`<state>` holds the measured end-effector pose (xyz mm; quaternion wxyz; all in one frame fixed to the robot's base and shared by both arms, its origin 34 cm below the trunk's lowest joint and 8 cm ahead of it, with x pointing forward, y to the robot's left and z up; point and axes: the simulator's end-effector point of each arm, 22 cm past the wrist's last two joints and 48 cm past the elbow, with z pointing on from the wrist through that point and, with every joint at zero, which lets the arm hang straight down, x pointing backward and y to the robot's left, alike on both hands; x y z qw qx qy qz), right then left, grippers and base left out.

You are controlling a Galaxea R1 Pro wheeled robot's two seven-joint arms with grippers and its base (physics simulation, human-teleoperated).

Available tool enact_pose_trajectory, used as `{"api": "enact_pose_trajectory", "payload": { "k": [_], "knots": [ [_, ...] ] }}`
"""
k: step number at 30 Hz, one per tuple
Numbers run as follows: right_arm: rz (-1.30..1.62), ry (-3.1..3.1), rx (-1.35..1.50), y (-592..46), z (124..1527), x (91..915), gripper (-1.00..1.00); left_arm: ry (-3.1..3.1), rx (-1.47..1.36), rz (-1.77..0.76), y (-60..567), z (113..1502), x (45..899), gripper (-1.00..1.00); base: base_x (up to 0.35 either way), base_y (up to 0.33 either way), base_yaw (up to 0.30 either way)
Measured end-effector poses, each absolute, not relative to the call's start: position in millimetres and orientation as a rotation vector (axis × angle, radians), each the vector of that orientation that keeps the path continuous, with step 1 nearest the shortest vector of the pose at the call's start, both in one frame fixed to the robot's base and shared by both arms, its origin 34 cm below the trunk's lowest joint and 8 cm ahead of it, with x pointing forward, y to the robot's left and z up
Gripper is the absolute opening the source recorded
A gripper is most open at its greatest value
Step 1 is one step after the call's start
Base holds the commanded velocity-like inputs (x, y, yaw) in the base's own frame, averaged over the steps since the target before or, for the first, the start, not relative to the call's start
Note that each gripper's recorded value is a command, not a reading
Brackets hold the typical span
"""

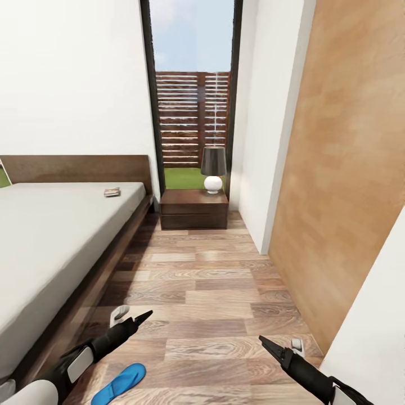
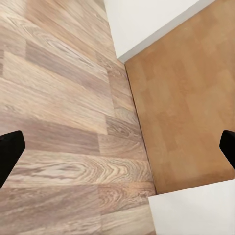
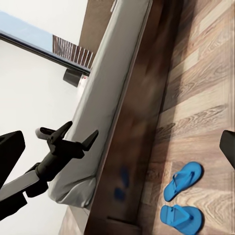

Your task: In the bedroom, move the book from the bed onto either nightstand, and place the two sandals side by side next to the bed.

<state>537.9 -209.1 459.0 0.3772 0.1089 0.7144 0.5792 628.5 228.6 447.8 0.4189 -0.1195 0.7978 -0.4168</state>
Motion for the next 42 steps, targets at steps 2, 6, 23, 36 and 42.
{"api": "enact_pose_trajectory", "payload": {
  "k": [2,6,23,36,42],
  "knots": [
    [1.465,1.836,0.292,-211,456,540,1.00,2.000,-0.301,-1.049,226,448,629,1.00,0.000,-0.029,0.000],
    [1.416,1.854,0.344,-219,449,547,1.00,1.999,-0.303,-1.056,222,447,629,1.00,0.000,-0.015,0.000],
    [1.269,1.897,0.421,-227,443,581,1.00,2.029,-0.363,-0.983,204,434,636,1.00,0.000,-0.002,0.000],
    [0.990,1.970,0.531,-216,436,631,1.00,2.012,-0.418,-0.845,179,439,661,1.00,0.000,0.000,0.000],
    [0.871,1.979,0.587,-229,432,643,1.00,1.993,-0.427,-0.801,183,447,672,1.00,0.000,0.000,0.000]
  ]
}}
